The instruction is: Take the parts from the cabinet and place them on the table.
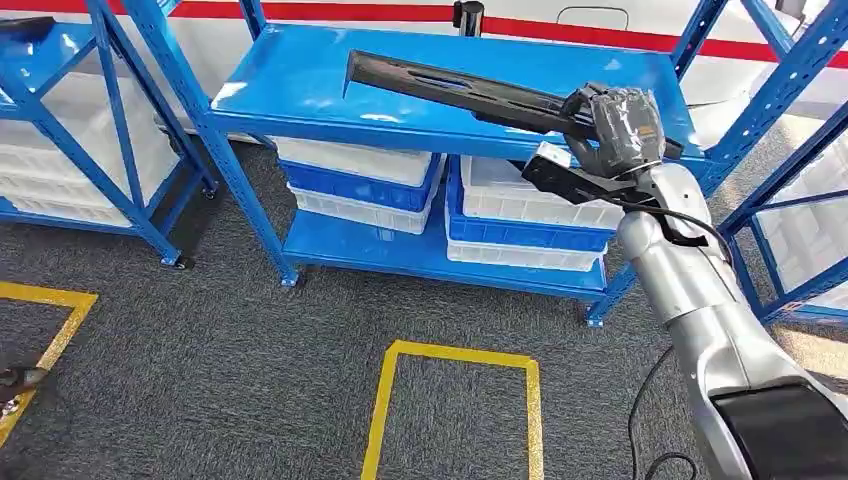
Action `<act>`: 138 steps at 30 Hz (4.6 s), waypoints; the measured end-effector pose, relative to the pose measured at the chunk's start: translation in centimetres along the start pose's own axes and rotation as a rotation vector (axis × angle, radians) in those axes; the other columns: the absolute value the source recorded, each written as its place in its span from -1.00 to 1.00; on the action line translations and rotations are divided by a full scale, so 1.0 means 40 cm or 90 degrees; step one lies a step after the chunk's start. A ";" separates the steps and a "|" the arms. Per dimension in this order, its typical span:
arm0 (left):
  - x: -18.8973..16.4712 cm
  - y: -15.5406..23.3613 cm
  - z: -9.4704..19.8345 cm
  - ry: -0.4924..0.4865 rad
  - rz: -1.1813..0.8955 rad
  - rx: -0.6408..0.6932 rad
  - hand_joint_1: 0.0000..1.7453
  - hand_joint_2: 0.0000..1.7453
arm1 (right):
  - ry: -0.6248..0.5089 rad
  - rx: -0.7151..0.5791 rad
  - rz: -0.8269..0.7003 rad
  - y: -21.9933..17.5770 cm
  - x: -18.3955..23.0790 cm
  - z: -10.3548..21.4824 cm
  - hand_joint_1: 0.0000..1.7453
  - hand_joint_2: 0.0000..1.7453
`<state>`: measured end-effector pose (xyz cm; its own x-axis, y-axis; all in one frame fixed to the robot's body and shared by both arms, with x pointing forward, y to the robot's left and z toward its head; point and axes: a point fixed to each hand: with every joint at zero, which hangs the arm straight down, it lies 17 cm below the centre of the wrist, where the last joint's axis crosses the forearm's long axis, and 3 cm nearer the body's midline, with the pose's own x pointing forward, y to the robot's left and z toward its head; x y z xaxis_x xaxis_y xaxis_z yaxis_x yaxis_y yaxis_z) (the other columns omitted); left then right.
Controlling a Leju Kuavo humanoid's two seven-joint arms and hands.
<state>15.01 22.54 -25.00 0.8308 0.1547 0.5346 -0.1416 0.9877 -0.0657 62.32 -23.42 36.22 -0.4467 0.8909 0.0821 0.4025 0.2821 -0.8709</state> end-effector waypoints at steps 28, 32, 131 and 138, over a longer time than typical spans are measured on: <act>0.000 -0.005 0.002 -0.004 -0.004 -0.006 -1.00 1.00 | 0.026 0.008 0.018 0.005 -0.045 0.033 1.00 1.00; 0.001 -0.001 0.002 -0.006 -0.007 -0.007 -1.00 1.00 | 0.032 0.000 0.025 -0.014 -0.059 0.037 1.00 1.00; 0.018 0.002 0.002 -0.032 -0.012 -0.002 -1.00 1.00 | 0.087 -0.018 0.018 -0.076 -0.178 0.067 1.00 1.00; 0.023 0.011 -0.001 -0.034 -0.013 0.001 -1.00 1.00 | 0.081 -0.014 0.032 -0.075 -0.172 0.061 1.00 1.00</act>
<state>15.72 23.10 -24.57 0.8036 0.1327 0.5802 -0.1257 0.9907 -0.0526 62.23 -31.27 37.06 -0.3208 0.9418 0.1005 0.4405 0.2423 -0.8644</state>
